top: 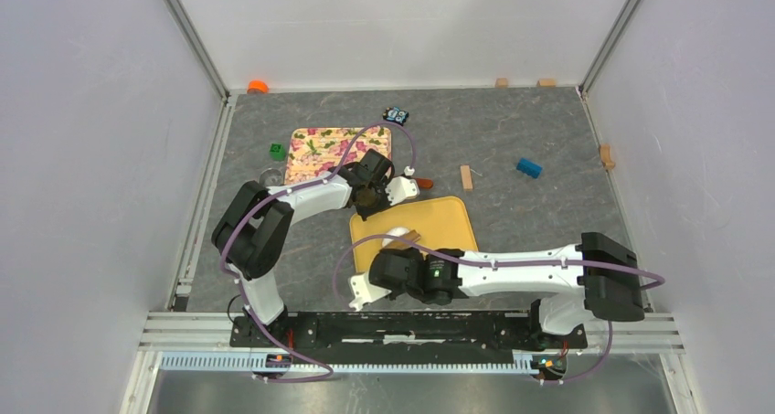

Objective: Roll out the dumpling wrappers from the dough
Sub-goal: Flatten out the dough on the work surface.

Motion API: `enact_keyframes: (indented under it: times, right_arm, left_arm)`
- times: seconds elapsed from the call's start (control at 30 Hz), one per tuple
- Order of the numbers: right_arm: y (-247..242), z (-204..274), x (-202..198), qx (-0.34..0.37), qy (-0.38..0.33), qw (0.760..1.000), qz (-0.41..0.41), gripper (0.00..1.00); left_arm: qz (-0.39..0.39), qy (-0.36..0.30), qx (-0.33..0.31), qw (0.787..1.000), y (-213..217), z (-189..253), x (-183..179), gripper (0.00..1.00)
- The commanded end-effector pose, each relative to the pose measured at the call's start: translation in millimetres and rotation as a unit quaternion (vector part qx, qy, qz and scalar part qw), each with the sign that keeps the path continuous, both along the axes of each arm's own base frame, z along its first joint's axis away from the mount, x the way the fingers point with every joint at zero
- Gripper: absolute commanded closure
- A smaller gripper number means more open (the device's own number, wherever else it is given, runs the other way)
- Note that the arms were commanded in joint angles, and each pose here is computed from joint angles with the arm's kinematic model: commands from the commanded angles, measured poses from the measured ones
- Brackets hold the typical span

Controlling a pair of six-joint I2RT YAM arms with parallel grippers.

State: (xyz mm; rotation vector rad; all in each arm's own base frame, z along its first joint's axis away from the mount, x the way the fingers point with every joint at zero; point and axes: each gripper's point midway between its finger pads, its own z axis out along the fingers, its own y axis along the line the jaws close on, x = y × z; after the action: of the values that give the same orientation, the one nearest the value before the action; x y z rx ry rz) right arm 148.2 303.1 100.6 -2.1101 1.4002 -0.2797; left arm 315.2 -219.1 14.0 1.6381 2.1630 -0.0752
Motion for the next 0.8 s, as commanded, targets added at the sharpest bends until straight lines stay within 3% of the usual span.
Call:
enact_keyframes:
  times: [0.0,0.2,0.53,0.77]
  right_arm:
    - [-64.7,-57.2,-47.7,-0.123,0.137,0.983,-0.005,1.00]
    - [-94.7,-47.9,-55.7,-0.117,0.138,0.983,-0.036,1.00]
    - [-48.2,-66.5,-33.7,-0.126,0.136,0.983,0.021,1.00]
    - [-71.3,-49.5,-37.8,-0.107,0.136,0.985,-0.021,1.00]
  left_arm:
    - [-0.007,0.067,0.066,0.996,27.5,-59.1,-29.2,0.98]
    - [-0.006,0.067,0.066,0.996,27.6,-58.6,-28.7,0.98]
    - [-0.006,0.067,0.067,0.995,27.5,-59.1,-29.1,0.98]
    - [-0.007,0.067,0.066,0.996,27.1,-58.5,-29.1,0.98]
